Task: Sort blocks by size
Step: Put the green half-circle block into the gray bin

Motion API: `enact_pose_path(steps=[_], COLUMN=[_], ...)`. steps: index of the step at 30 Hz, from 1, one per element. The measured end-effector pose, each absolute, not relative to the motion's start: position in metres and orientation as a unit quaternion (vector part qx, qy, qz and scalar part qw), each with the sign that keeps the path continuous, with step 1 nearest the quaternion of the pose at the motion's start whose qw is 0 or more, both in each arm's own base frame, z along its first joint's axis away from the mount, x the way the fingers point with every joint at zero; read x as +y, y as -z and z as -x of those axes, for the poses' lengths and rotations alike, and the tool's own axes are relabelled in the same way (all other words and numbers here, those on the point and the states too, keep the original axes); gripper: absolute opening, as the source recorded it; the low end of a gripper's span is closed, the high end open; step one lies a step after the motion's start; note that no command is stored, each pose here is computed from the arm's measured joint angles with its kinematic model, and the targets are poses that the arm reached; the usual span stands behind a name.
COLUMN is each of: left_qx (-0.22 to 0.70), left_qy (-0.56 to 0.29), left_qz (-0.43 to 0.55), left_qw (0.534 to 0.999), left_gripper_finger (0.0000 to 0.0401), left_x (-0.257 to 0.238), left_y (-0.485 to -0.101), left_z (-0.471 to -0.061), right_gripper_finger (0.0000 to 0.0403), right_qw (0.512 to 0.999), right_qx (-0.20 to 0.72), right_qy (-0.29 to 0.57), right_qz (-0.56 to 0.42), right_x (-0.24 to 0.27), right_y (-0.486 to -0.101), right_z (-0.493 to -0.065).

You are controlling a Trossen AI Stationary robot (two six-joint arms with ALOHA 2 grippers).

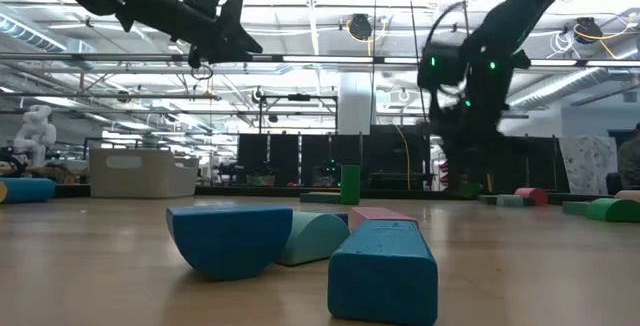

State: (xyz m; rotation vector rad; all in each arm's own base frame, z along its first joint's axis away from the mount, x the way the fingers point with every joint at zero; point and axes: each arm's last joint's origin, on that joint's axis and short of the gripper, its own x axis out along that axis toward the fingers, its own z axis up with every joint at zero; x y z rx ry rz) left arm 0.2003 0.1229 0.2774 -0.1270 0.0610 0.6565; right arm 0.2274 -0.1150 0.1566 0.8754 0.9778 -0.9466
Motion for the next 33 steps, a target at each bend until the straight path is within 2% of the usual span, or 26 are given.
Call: enact_pose_path(steps=[2, 8, 13, 17, 21, 29, 33], left_qx=[0.038, 0.088, 0.08, 0.064, 0.042, 0.004, -0.005], left_qy=[-0.321, -0.273, -0.228, -0.188, -0.128, -0.034, -0.008], left_qz=[0.038, -0.061, -0.09, -0.144, -0.226, -0.394, -0.438], left_qw=[0.946, 0.956, 0.966, 0.97, 0.965, 0.918, 0.899], left_gripper_finger=[0.0185, 0.0185, 0.0185, 0.0185, 0.0185, 0.0185, 0.0185], left_x=[0.123, 0.119, 0.117, 0.112, 0.101, 0.072, 0.062], left_y=[-0.277, -0.27, -0.262, -0.255, -0.247, -0.229, -0.227], left_z=[-0.2, -0.209, -0.225, -0.242, -0.26, -0.291, -0.304], right_gripper_finger=[0.0108, 0.0108, 0.0108, 0.0108, 0.0108, 0.0108, 0.0108], right_qw=[0.741, 0.849, 0.924, 0.944, 0.951, 0.956, 0.956], right_qx=[0.403, 0.269, 0.163, 0.132, 0.146, 0.154, 0.151], right_qy=[0.39, 0.309, 0.179, 0.112, 0.063, -0.016, -0.032], right_qz=[-0.368, -0.333, -0.297, -0.279, -0.265, -0.249, -0.248], right_x=[-0.114, -0.114, -0.112, -0.11, -0.106, -0.093, -0.09], right_y=[-0.167, -0.21, -0.241, -0.248, -0.243, -0.235, -0.236], right_z=[-0.236, -0.248, -0.258, -0.264, -0.269, -0.283, -0.284])
